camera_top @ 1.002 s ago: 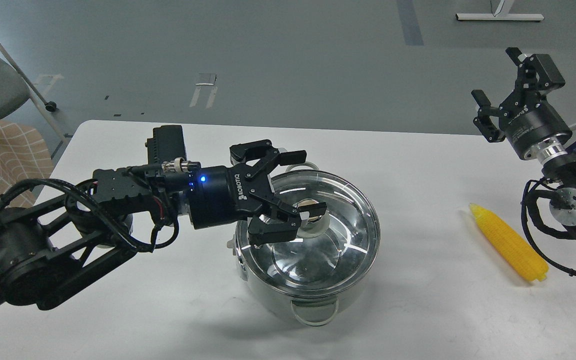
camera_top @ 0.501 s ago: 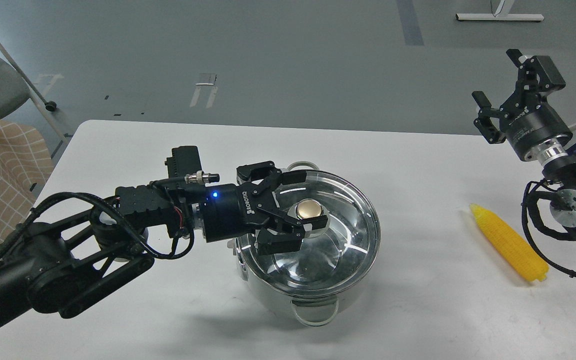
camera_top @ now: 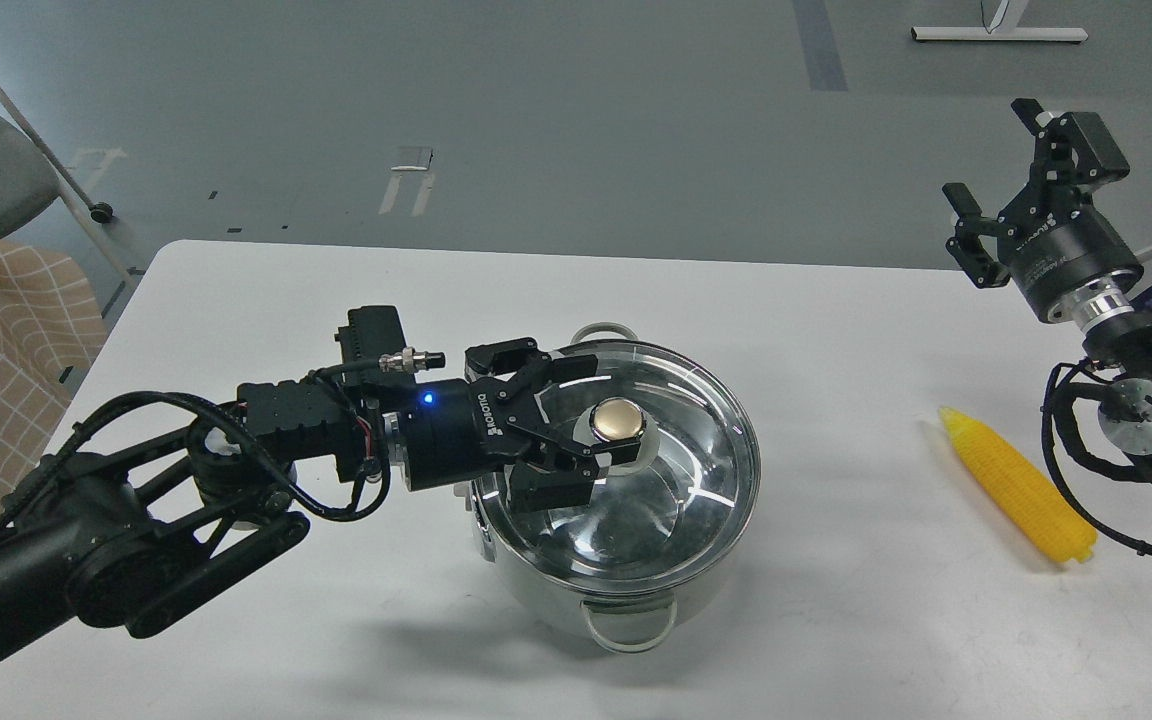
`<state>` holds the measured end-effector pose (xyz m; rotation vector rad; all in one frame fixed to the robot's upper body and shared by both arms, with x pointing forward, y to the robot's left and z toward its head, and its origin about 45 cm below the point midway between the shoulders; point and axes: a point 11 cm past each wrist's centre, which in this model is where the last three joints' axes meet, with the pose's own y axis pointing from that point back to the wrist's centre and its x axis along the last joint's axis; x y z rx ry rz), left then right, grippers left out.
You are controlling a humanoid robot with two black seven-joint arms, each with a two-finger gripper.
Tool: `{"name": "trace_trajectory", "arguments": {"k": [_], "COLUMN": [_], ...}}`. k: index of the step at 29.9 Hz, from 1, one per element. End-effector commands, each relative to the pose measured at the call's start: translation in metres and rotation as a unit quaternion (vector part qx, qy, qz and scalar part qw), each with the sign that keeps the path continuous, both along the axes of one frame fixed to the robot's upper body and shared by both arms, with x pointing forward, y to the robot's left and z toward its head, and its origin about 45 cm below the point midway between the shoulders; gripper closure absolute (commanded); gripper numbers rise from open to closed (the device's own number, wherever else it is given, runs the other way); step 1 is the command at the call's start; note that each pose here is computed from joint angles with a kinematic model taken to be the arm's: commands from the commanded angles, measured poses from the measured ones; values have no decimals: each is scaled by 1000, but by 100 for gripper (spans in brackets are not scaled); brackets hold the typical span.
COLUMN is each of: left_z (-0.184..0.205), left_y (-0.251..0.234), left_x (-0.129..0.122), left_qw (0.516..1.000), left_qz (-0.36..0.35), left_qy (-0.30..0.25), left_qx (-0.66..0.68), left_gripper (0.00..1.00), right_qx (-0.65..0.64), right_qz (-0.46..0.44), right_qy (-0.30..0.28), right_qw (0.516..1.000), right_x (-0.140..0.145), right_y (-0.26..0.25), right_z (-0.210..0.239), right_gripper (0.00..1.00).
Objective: Open pot and put corn in
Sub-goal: 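Close the left gripper on the brass lid knob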
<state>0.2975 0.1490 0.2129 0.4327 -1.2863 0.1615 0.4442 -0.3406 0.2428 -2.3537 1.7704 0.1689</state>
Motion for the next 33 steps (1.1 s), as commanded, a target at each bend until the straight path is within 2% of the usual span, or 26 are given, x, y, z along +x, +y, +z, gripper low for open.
{"name": "trace_trajectory", "arguments": {"k": [1,33], "left_z": [-2,-15], "left_y": [-7,-12], "left_x": [-4,-5], "left_qw": [1000,999], "left_qz": [-7,13], "left_qy": [3,6], "left_qx": [-7,-41], "left_gripper": [3,11], "right_qx": [0,7], "right_qz": [0,-8], "right_qy": [0,3], "right_qw": [1000,1000], "right_x": [0,-3], "right_y": [0,-4], "right_z": [0,-5], "right_gripper": [1,1]}}
